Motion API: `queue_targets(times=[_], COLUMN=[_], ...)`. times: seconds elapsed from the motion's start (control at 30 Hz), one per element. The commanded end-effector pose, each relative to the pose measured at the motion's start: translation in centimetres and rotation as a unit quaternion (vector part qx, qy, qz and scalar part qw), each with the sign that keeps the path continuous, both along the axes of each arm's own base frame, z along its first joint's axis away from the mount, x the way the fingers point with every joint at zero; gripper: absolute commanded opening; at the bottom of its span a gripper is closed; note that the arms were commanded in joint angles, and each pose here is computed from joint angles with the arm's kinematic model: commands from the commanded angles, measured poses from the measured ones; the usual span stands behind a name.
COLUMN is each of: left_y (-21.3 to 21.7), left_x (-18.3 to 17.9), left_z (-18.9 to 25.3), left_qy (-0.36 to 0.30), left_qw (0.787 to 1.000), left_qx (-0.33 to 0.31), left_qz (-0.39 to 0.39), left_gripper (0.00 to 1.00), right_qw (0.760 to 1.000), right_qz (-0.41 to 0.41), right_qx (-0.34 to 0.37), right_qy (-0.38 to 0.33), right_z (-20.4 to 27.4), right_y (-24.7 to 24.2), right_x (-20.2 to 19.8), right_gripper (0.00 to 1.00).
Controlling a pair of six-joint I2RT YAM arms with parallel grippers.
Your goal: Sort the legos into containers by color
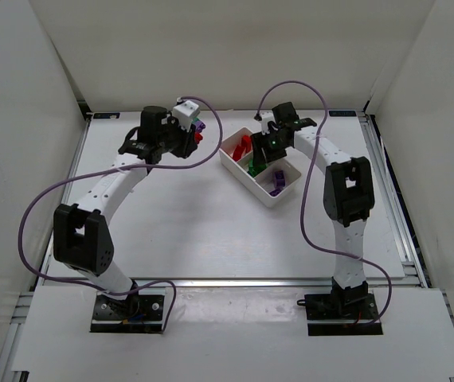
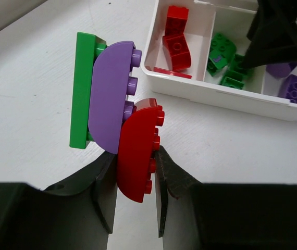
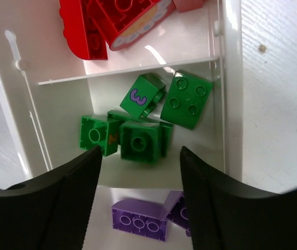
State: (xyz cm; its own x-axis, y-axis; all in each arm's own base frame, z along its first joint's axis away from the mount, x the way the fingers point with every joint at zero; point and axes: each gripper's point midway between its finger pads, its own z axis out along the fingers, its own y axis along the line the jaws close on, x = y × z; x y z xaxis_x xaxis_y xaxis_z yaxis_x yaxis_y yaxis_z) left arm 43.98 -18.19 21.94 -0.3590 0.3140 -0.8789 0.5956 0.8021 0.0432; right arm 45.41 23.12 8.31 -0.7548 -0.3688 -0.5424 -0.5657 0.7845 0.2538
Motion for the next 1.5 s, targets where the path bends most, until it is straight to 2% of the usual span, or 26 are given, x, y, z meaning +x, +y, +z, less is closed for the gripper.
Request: queue_targets(times=[0.0,0.1,0.17,0.3,0.4,0.47,0.5,0.63,0.73,0.97,1.17,1.23,1.3,1.37,1.47], left_y=[-0.8,-1.0,-0.8,-1.7,-1.5,-1.3,-1.2,-1.3,-1.2,-0.6,-0.8,-1.1,-1.1,-1.3,-1.6], left_x=[-1.2,-1.8,-2.2,-5.0,-6.4,-7.1,-7.5,-9.3,-10.4,-10.7,-9.9,-9.8,-9.2,-9.0,-8.4], left_z=[3.7,3.5,3.4,3.5,2.5,2.3,1.9,0.9,0.2,-1.3,-1.3,-1.3,-1.4,-1.3,-0.9], left_qy=[-0.017,-0.007,-0.002,0.007,-0.008,-0.049,-0.042,-0.090,-0.143,-0.239,-0.273,-0.294,-0.305,-0.314,-0.335], left_qw=[0.996,0.992,0.987,0.963,0.953,0.944,0.945,0.922,0.897,0.828,0.796,0.774,0.766,0.757,0.744], left_qx=[-0.059,-0.077,-0.090,-0.110,-0.077,-0.033,-0.032,0.020,0.069,0.202,0.251,0.274,0.295,0.305,0.324], left_qz=[-0.059,-0.097,-0.130,-0.247,-0.292,-0.323,-0.322,-0.375,-0.413,-0.465,-0.479,-0.489,-0.484,-0.485,-0.480], left_gripper=[0.10,0.10,0.10,0.10,0.10,0.10,0.10,0.10,0.10,0.10,0.10,0.10,0.10,0.10,0.10], right_qw=[0.999,0.998,0.995,0.982,0.969,0.950,0.948,0.916,0.902,0.892,0.902,0.905,0.912,0.923,0.944], right_qz=[0.001,0.009,0.014,0.034,0.028,0.046,0.037,0.082,0.100,0.126,0.178,0.185,0.182,0.179,0.181], right_qx=[0.015,0.054,0.091,0.185,0.245,0.310,0.317,0.390,0.415,0.419,0.379,0.371,0.355,0.328,0.269], right_qy=[-0.042,-0.039,-0.044,-0.034,-0.028,-0.016,-0.017,0.032,0.065,0.112,0.104,0.094,0.094,0.092,0.068], right_z=[2.9,5.0,7.3,12.1,15.5,18.5,18.9,21.4,21.9,21.2,20.0,19.8,19.1,18.0,15.9], right_y=[0.4,1.5,2.3,3.5,3.4,3.2,3.0,3.9,4.3,5.3,7.2,7.5,7.7,7.5,8.1], right_x=[1.4,0.7,0.1,-1.2,-1.3,-1.6,-1.2,-2.6,-3.2,-5.0,-7.8,-8.2,-8.5,-8.9,-9.1], right_gripper=[0.67,0.79,0.81,0.81,0.80,0.80,0.80,0.80,0.80,0.80,0.77,0.74,0.71,0.63,0.58])
